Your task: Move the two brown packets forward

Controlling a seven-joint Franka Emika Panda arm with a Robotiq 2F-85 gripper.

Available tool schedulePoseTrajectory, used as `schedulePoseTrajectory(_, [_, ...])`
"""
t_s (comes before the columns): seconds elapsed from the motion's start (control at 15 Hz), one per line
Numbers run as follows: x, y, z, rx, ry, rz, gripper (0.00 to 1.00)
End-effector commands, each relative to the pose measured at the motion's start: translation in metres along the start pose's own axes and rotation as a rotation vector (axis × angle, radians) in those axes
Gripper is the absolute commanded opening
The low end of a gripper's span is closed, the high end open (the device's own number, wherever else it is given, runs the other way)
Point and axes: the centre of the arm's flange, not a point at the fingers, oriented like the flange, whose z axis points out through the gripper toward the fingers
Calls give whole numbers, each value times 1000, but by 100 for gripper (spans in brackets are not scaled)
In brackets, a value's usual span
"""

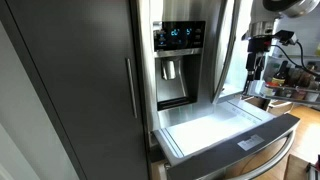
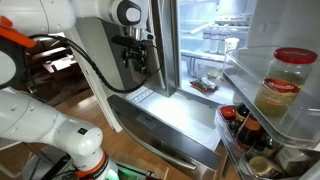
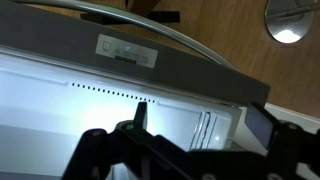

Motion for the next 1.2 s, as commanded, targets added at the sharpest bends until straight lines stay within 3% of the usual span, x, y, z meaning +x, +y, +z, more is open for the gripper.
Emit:
schedulePoseTrajectory(0.0, [0,0,0,0,0,0,100])
schedulePoseTrajectory(0.27, [-5,4,0,-17,5,-22,100])
schedulePoseTrajectory(0.73, [-63,107,-2,-418,-53,0,100])
schedulePoseTrajectory(0.87, [-66,138,-4,-516,7,66,100])
schedulePoseTrajectory(1.0, [-62,164,-3,-568,105,131,100])
schedulePoseTrajectory(1.07, [-58,145,-18,-518,50,76,100])
schedulePoseTrajectory(1.13, [-59,152,-16,-521,61,85,100])
